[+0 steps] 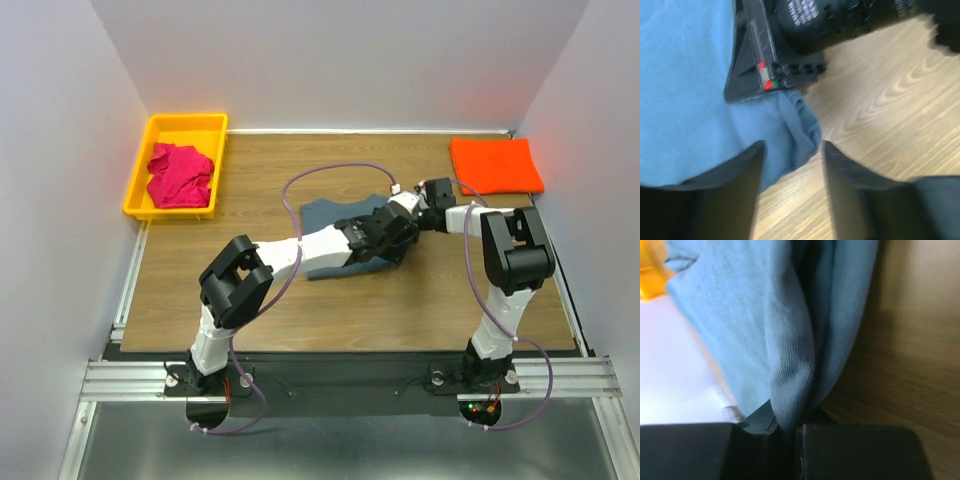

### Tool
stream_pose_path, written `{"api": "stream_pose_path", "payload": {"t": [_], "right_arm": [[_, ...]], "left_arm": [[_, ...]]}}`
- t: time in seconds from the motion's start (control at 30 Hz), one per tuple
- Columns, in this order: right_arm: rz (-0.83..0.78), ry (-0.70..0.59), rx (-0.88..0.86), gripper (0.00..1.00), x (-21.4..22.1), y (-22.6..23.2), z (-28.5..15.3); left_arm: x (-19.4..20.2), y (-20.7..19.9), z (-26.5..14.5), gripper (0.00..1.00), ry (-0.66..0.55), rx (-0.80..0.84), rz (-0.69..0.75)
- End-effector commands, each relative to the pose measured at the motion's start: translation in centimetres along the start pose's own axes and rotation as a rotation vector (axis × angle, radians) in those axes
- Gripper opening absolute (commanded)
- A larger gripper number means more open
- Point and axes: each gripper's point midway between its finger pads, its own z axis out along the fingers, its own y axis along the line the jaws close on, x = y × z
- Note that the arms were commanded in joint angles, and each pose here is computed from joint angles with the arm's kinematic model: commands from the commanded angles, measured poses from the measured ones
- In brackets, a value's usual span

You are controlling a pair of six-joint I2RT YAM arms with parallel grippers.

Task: Fold and stack the t-shirts
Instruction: Neatly place the folded tshirt to the corner

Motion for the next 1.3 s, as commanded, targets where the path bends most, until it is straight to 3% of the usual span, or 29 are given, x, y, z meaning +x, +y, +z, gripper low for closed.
{"api": "stream_pose_path", "payload": {"t": [0.0,0.03,0.13,0.17,0.3,0.4,0.43,0.57,0.63,0.73,0.93,1.27], "right_arm": [[-0.212,-0.081,0.212,0.01,-3.8,-1.1,-1.4],[-0.248,-0.093,0.242,0.01,-4.6,-1.1,-1.7],[-0.396,-0.112,0.365,0.01,-7.3,-1.6,-2.8],[-0.460,-0.110,0.408,0.01,-8.0,-2.0,-3.2],[-0.600,-0.176,0.667,0.01,-12.7,-3.4,-6.1],[-0.709,-0.256,0.873,0.01,-16.3,-3.9,-9.2],[-0.735,-0.290,0.920,0.01,-17.8,-3.4,-10.1],[-0.872,-0.344,1.158,0.01,-22.3,-2.9,-13.6],[-0.893,-0.384,1.280,0.01,-24.1,-2.6,-15.5],[-0.926,-0.426,1.360,0.01,-26.8,-1.8,-16.7],[-0.884,-0.562,1.350,0.01,-30.9,-0.1,-17.7],[-0.815,-0.673,1.407,0.01,-33.7,0.1,-21.5]], "left_arm": [[-4.0,1.9,-2.2,0.70,-0.066,0.025,-0.126],[-3.9,2.6,-2.5,0.77,-0.069,0.025,-0.142],[-5.5,5.9,-4.9,0.82,-0.119,0.017,-0.198],[-7.2,7.8,-6.6,0.83,-0.169,0.008,-0.219],[-7.3,14.3,-9.9,0.83,-0.216,-0.076,-0.239],[-5.9,20.5,-12.7,0.83,-0.247,-0.200,-0.261],[-3.8,21.9,-12.9,0.83,-0.218,-0.234,-0.269],[-1.5,26.8,-16.8,0.85,-0.338,-0.390,-0.357],[2.3,29.2,-16.7,0.87,-0.285,-0.497,-0.395],[6.1,29.9,-17.0,0.87,-0.196,-0.543,-0.418],[9.2,28.7,-18.2,0.87,-0.182,-0.510,-0.475],[8.3,29.3,-19.5,0.86,-0.291,-0.546,-0.475]]}}
